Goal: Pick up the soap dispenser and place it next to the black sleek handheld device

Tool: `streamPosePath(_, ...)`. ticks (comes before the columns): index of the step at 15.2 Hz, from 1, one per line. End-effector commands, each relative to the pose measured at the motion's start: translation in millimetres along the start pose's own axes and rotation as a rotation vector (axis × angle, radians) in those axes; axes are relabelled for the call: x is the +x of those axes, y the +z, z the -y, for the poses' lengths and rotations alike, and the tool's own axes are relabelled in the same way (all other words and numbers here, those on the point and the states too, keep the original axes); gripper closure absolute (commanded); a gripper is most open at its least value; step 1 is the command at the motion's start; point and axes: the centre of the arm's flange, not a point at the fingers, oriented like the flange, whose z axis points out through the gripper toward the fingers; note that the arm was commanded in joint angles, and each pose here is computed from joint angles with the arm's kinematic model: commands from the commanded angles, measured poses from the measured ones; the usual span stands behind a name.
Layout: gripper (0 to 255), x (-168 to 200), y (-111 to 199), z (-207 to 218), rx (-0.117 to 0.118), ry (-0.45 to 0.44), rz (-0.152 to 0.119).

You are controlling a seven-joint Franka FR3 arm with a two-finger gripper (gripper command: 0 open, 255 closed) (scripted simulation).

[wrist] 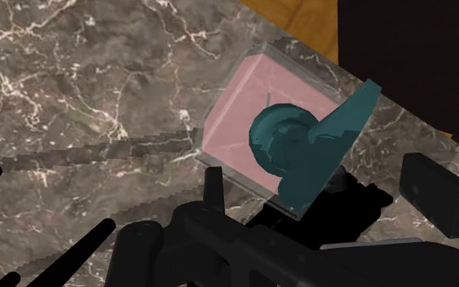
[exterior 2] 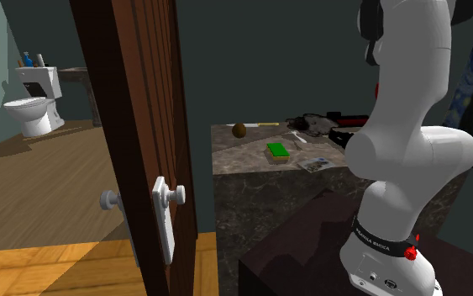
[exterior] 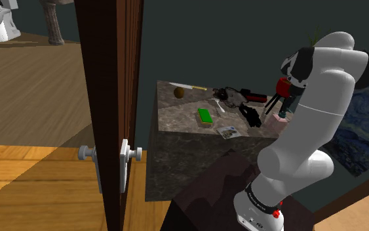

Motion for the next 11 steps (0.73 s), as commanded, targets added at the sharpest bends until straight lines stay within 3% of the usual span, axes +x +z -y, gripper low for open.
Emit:
streamPosePath(1, 0, 0, -20, -1, 0.000, 0.000, 0.000)
streamPosePath(3, 0, 0, -44, -1, 0.000, 0.000, 0.000)
streamPosePath(11, 0, 0, -44, -1, 0.000, 0.000, 0.000)
